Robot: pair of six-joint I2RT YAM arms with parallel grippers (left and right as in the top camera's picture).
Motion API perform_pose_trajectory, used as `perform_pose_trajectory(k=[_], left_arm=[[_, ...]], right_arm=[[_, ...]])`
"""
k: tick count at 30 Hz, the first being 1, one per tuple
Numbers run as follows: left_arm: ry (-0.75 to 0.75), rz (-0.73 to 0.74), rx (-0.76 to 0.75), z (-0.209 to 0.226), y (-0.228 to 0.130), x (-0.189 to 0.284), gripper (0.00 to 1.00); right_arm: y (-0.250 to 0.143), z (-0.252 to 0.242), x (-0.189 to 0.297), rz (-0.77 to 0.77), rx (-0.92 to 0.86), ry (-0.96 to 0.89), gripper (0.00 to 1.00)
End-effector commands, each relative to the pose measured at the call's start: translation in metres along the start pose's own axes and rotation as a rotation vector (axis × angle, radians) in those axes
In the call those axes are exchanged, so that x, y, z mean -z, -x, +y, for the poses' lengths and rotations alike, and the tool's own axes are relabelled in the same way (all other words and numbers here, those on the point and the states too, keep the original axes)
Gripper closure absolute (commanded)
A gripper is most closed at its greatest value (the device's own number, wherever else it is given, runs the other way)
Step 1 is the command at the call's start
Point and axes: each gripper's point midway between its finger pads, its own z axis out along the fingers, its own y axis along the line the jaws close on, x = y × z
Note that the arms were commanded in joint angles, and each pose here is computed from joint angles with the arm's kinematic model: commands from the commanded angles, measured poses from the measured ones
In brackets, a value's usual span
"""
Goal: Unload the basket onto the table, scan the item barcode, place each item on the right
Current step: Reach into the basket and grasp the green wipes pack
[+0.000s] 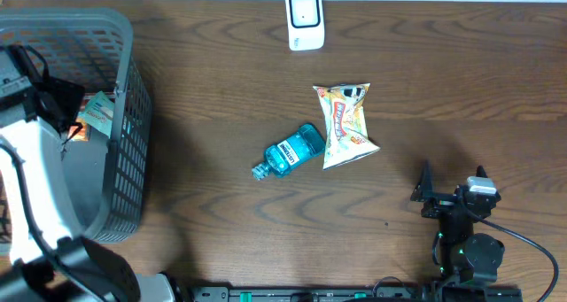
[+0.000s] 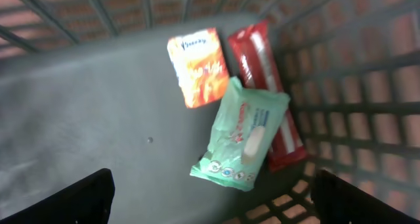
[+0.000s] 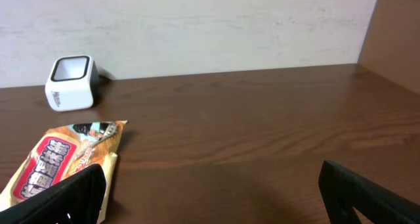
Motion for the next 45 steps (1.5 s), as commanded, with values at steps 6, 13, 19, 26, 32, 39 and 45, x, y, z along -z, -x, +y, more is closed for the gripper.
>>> perform_pose_trajectory(k=[6,13,19,26,32,39,45], left_arm=[[-0.030,0.227,-0.116,-0.016,-0.039,-0.075,0.03],[0.008,0.278,-0.117,-0.010,-0.051,-0.113,0.04],[-0.004,0.321,-0.174,-0.010,-0.062,-0.132,0.06],[-0.026,0.378,-0.203,-0.011,-0.076,-0.150,0.32],[-0.050,0.394,-0.248,-0.013,-0.079,-0.150,0.71],[-0.150,0.412,-0.325,-0.027,-0.080,-0.133,0.93],[-0.248,0.256,-0.312,-0.044,-0.036,-0.072,0.93]], right_arm=[[-0.001,0.001,0.000,0.001,-0.013,0.001,0.01],[0.000,0.001,0.000,0.001,-0.013,0.001,0.01],[0.000,0.001,0.000,0.001,-0.013,0.001,0.01],[0.000,0.001,0.000,0.001,-0.013,0.001,0.01],[0.000,0.001,0.000,0.001,-0.013,0.001,0.01],[0.000,0.001,0.000,0.001,-0.013,0.001,0.01],[0.000,0.001,0.000,0.001,-0.013,0.001,0.01]])
